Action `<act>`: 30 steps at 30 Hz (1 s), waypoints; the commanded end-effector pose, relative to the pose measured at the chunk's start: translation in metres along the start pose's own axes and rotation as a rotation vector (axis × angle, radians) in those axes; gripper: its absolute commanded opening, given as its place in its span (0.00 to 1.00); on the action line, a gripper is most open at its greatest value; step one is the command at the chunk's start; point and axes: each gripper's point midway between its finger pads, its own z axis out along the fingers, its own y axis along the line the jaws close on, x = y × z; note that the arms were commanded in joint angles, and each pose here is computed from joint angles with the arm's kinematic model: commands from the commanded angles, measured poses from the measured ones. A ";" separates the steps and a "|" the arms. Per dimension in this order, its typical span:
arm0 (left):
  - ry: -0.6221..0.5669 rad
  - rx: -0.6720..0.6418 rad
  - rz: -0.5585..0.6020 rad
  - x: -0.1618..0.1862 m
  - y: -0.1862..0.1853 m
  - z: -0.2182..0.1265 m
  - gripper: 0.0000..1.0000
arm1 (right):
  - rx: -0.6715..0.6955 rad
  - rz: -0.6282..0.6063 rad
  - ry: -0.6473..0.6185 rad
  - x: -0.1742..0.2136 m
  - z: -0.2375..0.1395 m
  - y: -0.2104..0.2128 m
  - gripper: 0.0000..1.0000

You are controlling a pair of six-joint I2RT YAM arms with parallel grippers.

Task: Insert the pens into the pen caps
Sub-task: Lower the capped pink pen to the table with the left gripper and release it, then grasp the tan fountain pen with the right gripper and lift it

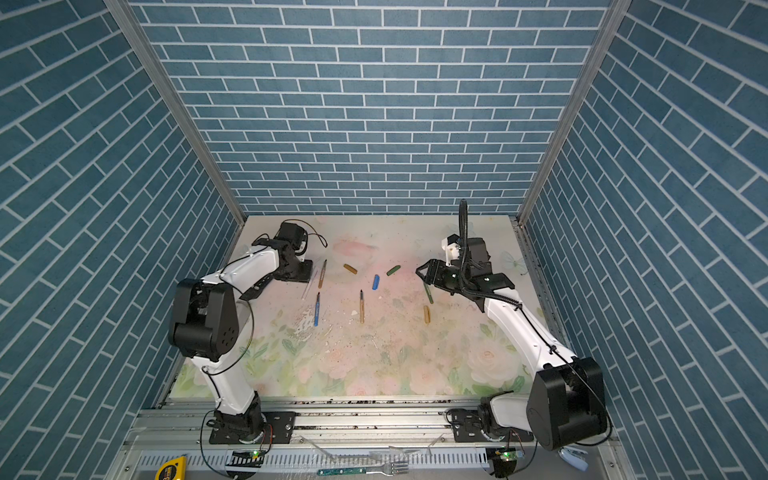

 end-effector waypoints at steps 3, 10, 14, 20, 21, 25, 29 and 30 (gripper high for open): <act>-0.234 0.124 -0.062 -0.030 -0.020 -0.066 0.46 | 0.142 -0.048 0.041 0.015 -0.007 -0.024 0.54; -0.432 0.285 -0.105 -0.060 -0.071 -0.133 0.46 | 0.384 -0.106 0.127 0.044 -0.007 -0.063 0.32; -0.478 0.460 -0.188 -0.073 -0.096 -0.144 0.46 | 0.409 -0.128 0.170 0.054 0.001 -0.063 0.20; -0.502 0.537 -0.288 -0.047 -0.098 -0.126 0.45 | 0.425 -0.172 0.190 0.056 0.016 -0.051 0.21; -0.507 0.527 -0.313 -0.044 -0.095 -0.126 0.45 | 0.433 -0.171 0.194 0.056 0.021 -0.051 0.21; -0.538 0.496 -0.346 -0.041 -0.086 -0.136 0.45 | 0.479 -0.201 0.209 0.054 0.041 -0.048 0.23; -0.557 0.419 -0.388 -0.037 -0.070 -0.140 0.45 | 0.470 -0.243 0.237 0.062 0.068 -0.031 0.25; -0.565 0.411 -0.399 -0.036 -0.067 -0.141 0.45 | 0.464 -0.254 0.250 0.065 0.077 -0.025 0.27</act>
